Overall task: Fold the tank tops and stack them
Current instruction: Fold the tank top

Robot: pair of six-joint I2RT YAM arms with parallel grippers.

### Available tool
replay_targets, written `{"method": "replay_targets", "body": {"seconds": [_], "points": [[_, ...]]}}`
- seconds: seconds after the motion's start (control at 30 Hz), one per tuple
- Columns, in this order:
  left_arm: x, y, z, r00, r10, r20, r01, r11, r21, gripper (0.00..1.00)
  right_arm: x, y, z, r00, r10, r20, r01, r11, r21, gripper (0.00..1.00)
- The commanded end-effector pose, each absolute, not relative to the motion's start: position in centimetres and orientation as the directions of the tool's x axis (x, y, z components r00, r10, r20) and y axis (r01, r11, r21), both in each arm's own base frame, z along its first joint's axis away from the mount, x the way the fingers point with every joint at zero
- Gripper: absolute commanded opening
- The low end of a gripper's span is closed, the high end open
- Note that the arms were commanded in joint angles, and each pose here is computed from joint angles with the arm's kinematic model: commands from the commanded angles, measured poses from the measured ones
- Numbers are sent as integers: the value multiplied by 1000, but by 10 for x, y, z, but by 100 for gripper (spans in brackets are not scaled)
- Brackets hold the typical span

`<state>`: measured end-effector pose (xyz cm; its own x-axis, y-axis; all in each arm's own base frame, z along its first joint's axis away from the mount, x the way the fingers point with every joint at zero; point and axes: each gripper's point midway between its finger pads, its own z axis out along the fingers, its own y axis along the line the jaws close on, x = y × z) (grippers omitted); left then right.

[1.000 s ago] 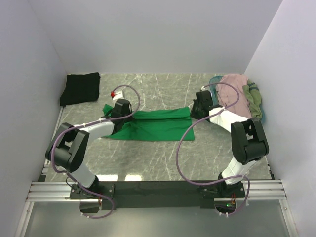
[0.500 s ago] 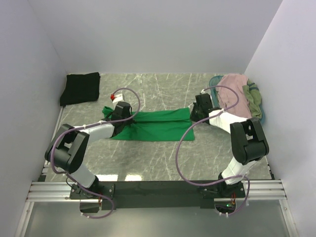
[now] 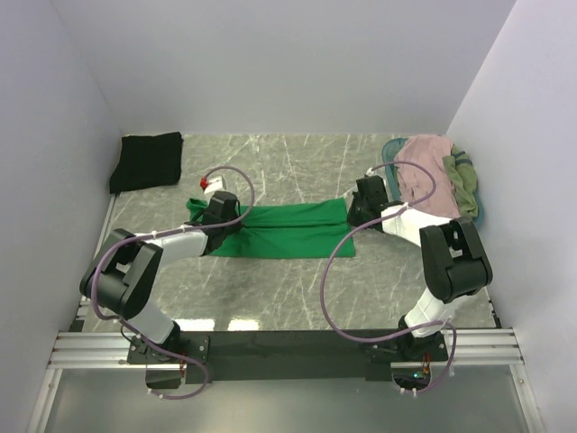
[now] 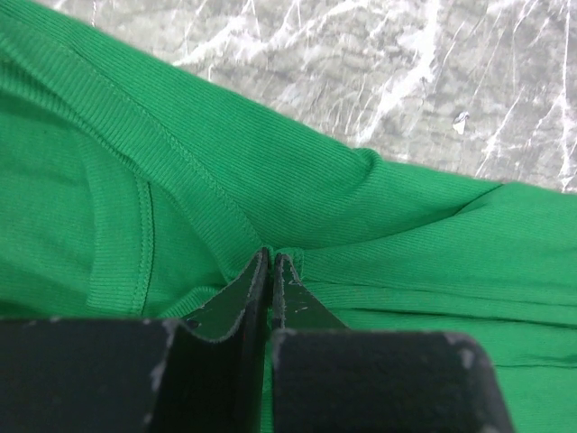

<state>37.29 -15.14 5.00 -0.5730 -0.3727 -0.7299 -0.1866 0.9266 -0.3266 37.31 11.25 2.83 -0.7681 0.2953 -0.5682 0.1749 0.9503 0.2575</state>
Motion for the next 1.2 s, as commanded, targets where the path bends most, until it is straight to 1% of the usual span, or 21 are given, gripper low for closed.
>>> {"method": "replay_targets", "body": {"seconds": [0.0,0.1,0.2,0.23,0.3,0.33,0.37,0.4,0.43,0.5,0.63,0.67,0.7,0.73,0.77,0.8,0.87,0.9,0.93,1.07,1.17], "points": [[377,-152,67,-514,-408,-754,-190,912,-364,5,383,108,51,-708,306,-636,175,949,261,1],[377,-155,68,-504,-425,-751,-193,904,-383,7,382,108,51,-704,308,-639,175,948,265,4],[376,-155,69,-489,-441,-752,-196,896,-397,13,383,107,52,-699,312,-643,177,947,267,8],[376,-155,71,-482,-444,-755,-193,894,-404,15,383,108,53,-699,312,-644,176,947,269,13],[378,-154,77,-465,-449,-763,-191,892,-409,23,384,109,56,-697,311,-647,170,947,272,17],[380,-154,82,-455,-450,-768,-188,892,-411,28,385,110,59,-692,316,-649,170,945,279,23],[381,-154,87,-445,-453,-772,-184,890,-416,31,386,111,61,-690,317,-651,165,944,285,26],[383,-155,92,-439,-455,-775,-178,889,-421,35,386,111,62,-689,320,-651,166,943,288,32],[384,-155,95,-435,-453,-778,-176,890,-420,39,387,112,66,-682,322,-657,161,942,294,35],[387,-157,111,-415,-460,-785,-162,887,-433,44,388,112,73,-674,326,-663,158,940,301,40],[388,-152,136,-371,-492,-788,-181,870,-458,47,387,110,91,-649,331,-685,157,939,305,44],[382,-145,134,-382,-492,-782,-221,871,-439,47,386,108,95,-649,329,-686,159,940,300,45],[387,-134,144,-343,-506,-791,-272,860,-432,46,386,108,103,-637,331,-696,154,940,305,45],[387,-128,142,-334,-538,-774,-330,836,-439,45,386,109,109,-630,332,-702,149,939,310,45],[382,-110,125,-371,-535,-759,-416,826,-380,45,385,114,114,-630,325,-705,133,940,315,45],[390,-104,131,-351,-563,-749,-450,802,-392,45,386,118,118,-628,319,-710,117,940,320,45],[401,-84,115,-352,-633,-689,-527,743,-413,44,388,132,127,-631,290,-719,78,946,313,45],[408,-78,115,-342,-657,-671,-542,722,-431,44,390,136,122,-649,276,-709,72,950,304,45],[414,-67,111,-337,-690,-640,-563,693,-451,42,396,142,129,-644,267,-717,59,951,302,45],[438,-50,85,-361,-726,-586,-600,662,-450,39,404,161,118,-686,232,-690,26,955,295,45],[440,-44,66,-379,-736,-562,-618,653,-438,38,410,169,104,-716,212,-665,23,959,281,44]]}}
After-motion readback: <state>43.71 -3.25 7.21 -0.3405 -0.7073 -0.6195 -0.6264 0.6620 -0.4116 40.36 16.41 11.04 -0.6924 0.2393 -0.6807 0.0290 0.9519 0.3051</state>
